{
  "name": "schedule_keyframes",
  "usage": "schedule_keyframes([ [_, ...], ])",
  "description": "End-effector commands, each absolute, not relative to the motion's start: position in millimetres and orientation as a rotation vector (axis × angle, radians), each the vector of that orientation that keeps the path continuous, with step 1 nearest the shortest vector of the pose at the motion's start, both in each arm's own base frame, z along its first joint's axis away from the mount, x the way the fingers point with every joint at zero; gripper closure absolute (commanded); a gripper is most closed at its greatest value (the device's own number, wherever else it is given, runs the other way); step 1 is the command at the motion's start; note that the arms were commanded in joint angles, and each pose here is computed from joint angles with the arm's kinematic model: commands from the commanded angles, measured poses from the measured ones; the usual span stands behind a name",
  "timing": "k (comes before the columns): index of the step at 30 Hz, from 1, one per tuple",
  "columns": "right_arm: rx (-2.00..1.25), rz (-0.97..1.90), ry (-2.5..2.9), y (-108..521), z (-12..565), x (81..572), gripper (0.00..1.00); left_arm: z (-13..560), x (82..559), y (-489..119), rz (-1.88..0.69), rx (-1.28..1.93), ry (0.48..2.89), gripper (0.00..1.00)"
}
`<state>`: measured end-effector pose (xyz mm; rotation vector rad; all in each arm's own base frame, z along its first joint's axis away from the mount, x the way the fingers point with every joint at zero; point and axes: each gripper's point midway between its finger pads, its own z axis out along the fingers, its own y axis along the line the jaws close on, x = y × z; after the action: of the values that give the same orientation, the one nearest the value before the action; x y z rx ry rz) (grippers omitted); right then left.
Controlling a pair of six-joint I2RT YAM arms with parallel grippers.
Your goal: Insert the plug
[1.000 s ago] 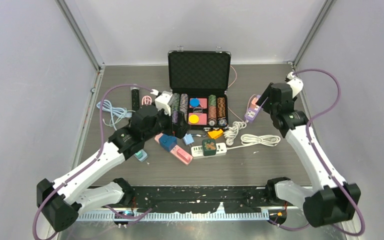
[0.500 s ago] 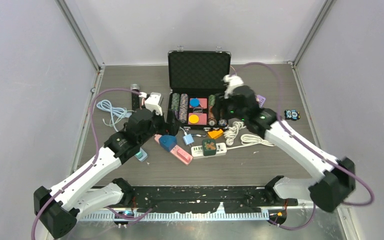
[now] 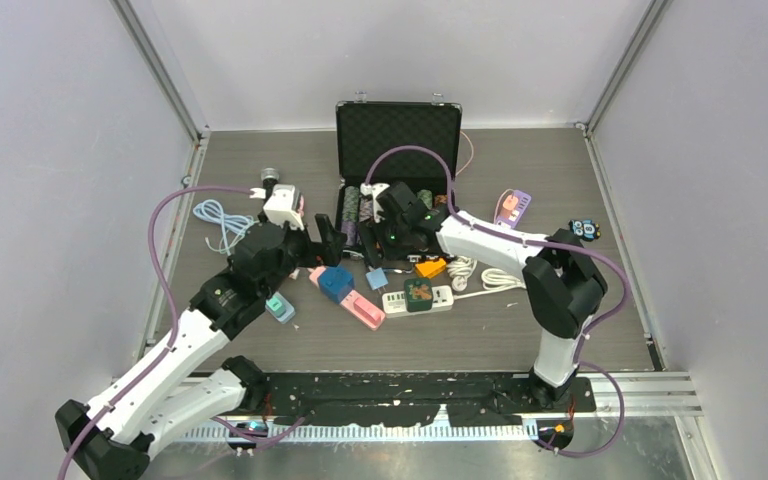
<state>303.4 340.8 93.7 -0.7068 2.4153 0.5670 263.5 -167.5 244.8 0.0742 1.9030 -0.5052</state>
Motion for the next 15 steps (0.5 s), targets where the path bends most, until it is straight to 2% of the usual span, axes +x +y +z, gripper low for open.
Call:
schedule_keyframes([
  [1, -0.739, 0.599, 2.409, 364.4, 107.3, 294.8, 0.28, 246.6, 270.9, -163.5, -0.48, 0.047, 1.89, 0.08],
  [8, -0.75, 0.51, 2.521, 363.5, 77.2, 273.2, 0.28, 241.2, 273.5, -165.8, -0.479, 0.053, 1.906, 0.06],
  [15, -0.619, 0.275, 2.518, 349.3, 58.4, 287.9, 0.28, 240.8, 274.1, -166.0, -0.484, 0.052, 1.91, 0.06],
])
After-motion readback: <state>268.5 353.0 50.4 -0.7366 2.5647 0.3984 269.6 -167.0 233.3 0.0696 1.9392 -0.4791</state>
